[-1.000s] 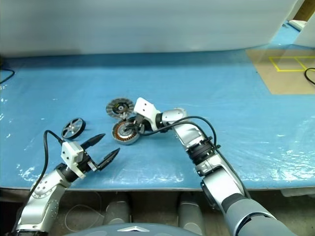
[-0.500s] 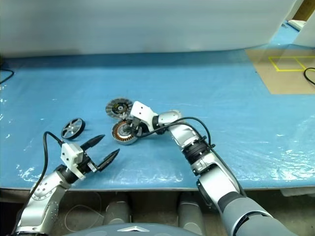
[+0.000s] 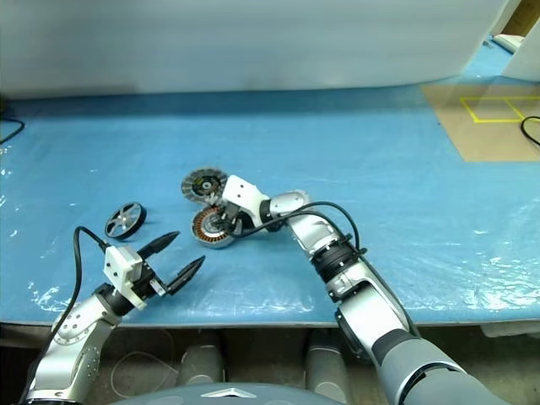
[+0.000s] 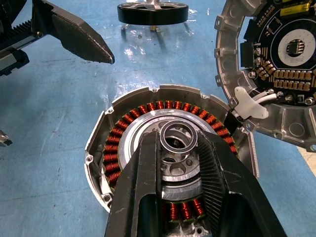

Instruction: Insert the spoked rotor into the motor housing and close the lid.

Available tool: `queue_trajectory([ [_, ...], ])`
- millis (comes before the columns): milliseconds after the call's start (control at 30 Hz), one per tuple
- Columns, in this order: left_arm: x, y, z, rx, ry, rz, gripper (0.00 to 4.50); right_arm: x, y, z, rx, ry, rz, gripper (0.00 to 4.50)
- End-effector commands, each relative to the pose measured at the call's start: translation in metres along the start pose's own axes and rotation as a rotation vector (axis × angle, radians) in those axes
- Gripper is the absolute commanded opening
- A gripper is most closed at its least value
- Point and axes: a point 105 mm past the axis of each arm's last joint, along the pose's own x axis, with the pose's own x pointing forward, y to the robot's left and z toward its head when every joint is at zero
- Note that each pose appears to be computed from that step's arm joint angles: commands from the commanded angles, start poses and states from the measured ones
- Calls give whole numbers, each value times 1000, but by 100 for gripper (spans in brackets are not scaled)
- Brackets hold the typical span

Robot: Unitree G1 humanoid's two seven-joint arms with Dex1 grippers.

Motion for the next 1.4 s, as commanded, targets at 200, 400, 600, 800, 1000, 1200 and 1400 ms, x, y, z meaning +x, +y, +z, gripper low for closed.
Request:
queue_trajectory([
  [200, 2, -1, 11, 24, -40, -6, 450, 2, 2, 12, -44, -27, 17, 66],
  [400, 2, -1, 11, 24, -42, -3, 450, 3, 3, 10, -45, -24, 19, 66],
  [600, 2, -1, 11, 23, -41, -4, 450, 3, 3, 10, -43, -24, 20, 66],
  [800, 2, -2, 10, 21, -41, -5, 450, 4, 5, 8, -39, -20, 23, 66],
  [1000, 2, -2, 10, 21, -42, -4, 450, 5, 5, 6, -35, -17, 23, 66],
  [1200, 2, -2, 11, 20, -42, -4, 450, 3, 3, 5, -34, -13, 17, 66],
  [1400, 3, -2, 10, 19, -43, -5, 450, 2, 0, 6, -35, -13, 10, 66],
])
